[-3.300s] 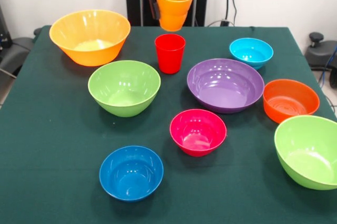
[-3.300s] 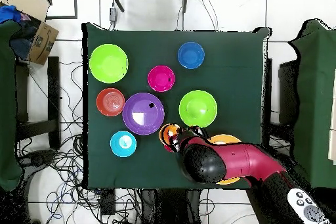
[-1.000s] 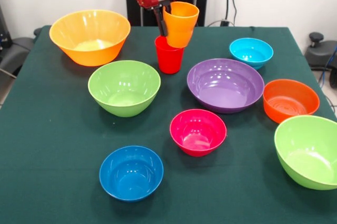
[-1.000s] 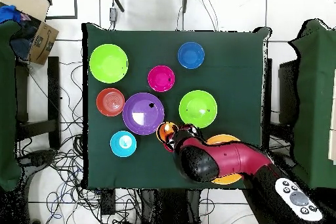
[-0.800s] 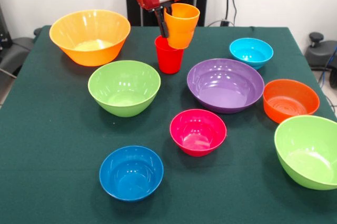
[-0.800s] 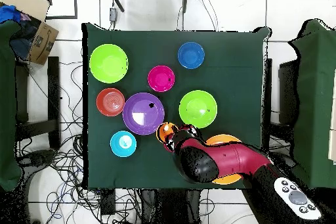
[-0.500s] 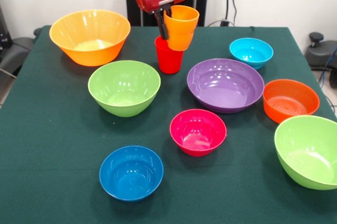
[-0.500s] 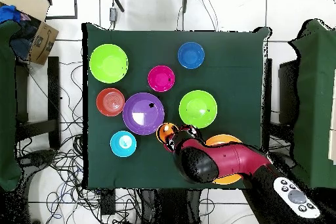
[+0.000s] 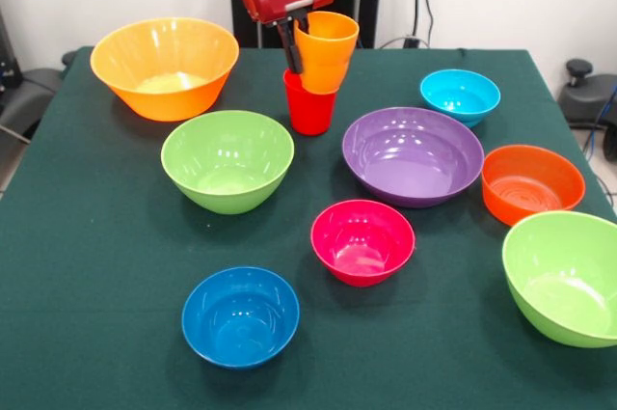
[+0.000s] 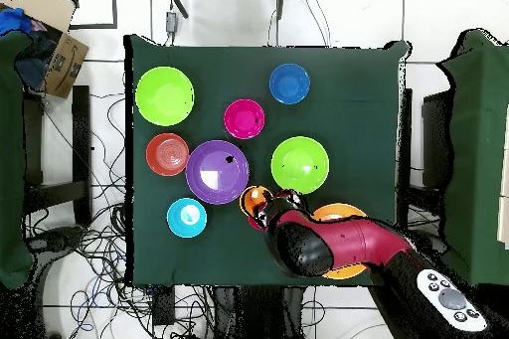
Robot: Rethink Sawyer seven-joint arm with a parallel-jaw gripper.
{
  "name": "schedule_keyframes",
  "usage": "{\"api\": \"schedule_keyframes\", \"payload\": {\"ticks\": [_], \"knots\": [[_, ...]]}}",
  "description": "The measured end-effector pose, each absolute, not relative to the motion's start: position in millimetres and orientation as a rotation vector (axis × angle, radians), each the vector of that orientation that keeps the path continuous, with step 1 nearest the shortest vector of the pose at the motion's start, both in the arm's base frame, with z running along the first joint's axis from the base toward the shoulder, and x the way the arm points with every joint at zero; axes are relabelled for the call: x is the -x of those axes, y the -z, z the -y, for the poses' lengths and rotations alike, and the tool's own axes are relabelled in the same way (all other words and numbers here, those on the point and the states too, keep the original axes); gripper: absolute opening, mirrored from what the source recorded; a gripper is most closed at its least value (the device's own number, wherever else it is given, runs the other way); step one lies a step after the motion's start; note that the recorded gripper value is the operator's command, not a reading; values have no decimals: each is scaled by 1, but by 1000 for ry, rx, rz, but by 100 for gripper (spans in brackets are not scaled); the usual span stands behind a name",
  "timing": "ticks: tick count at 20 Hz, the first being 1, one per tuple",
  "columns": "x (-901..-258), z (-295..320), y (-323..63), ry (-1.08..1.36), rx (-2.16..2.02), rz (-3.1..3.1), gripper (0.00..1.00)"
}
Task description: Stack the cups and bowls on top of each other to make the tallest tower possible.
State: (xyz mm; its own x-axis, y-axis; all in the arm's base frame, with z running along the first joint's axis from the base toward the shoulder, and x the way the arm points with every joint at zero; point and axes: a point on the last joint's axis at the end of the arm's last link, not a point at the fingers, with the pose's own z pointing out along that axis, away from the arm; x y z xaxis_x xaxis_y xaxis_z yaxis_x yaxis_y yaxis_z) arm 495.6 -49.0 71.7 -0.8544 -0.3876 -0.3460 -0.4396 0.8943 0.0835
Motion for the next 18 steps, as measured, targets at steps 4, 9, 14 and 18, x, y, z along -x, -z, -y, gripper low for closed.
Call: {"api": "schedule_keyframes", "payload": {"ticks": [4,9,14,18], "knots": [[-494,53,-71,-222,606,-2746,0],[-492,56,-70,-217,595,-2754,0],[-491,60,-69,-214,586,-2758,0],[-489,62,-69,-211,579,-2762,0]]}}
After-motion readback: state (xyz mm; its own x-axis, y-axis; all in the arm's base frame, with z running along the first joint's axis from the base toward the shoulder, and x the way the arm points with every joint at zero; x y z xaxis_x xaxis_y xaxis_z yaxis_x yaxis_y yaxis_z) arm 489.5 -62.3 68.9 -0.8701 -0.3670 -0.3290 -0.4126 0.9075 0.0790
